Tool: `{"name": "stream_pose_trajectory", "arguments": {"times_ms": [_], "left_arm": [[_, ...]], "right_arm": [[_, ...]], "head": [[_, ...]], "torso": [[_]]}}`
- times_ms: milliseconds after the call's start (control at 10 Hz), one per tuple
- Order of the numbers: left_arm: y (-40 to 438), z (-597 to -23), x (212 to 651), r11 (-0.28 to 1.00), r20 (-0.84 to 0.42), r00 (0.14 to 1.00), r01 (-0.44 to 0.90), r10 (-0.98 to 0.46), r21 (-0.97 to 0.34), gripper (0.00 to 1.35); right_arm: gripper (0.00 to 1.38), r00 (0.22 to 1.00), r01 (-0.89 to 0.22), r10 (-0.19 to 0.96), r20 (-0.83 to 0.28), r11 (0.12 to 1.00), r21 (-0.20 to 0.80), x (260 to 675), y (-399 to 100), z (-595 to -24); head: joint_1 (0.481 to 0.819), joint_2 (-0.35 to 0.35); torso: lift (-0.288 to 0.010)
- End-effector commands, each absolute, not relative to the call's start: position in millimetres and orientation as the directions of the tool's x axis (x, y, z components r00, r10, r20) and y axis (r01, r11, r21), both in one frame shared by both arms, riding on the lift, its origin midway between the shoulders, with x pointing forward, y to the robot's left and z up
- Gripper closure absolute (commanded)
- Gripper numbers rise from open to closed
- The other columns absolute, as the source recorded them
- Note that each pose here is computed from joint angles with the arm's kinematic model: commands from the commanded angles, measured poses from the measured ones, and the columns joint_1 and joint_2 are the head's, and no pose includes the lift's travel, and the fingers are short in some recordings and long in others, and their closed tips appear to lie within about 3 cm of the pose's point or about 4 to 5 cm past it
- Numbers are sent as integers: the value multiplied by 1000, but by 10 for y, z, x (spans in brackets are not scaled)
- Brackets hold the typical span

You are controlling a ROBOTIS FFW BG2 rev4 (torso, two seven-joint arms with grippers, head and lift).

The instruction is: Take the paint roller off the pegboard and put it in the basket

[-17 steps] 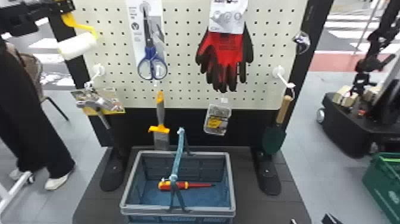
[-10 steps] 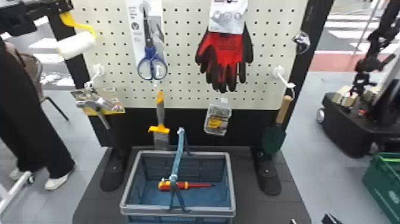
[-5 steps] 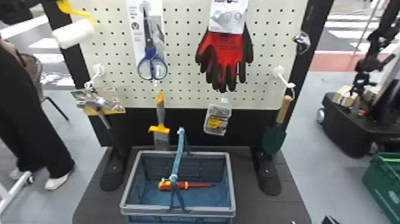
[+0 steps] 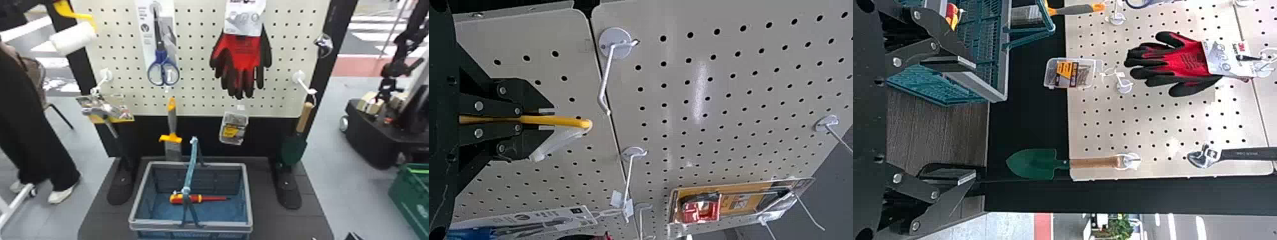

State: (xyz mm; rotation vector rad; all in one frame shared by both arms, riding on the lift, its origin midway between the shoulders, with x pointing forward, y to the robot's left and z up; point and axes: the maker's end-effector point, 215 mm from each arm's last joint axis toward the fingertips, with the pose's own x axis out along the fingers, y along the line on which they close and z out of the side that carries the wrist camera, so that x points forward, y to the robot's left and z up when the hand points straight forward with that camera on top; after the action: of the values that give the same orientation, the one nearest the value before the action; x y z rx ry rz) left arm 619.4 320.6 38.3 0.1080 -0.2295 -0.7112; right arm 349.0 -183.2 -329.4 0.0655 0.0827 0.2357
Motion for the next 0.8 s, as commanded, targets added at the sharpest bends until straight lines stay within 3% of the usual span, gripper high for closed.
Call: {"name": "stream_pose_trajectory", "arguments": {"times_ms": [0,200,700], "left_arm": [[3298,256,6019,781,189,758,600,-624,173,1216],[3440,59,5682,877,232,846,457,-480,148,1216],[3505,-482,4835,940,366,888,330,-279,-84,1216]], "right_arm": [[498,969,-231,236,-73,970,73,3492,-1830,-3285],[498,969,-231,236,-75,970,75,3485,-1830,-3293],[498,969,-229,235,-79,970,77,3478,-1833,-3305]], "head": [[549,0],[549,0],[549,0]], "torso": [[-100],[-100],[-100]]}}
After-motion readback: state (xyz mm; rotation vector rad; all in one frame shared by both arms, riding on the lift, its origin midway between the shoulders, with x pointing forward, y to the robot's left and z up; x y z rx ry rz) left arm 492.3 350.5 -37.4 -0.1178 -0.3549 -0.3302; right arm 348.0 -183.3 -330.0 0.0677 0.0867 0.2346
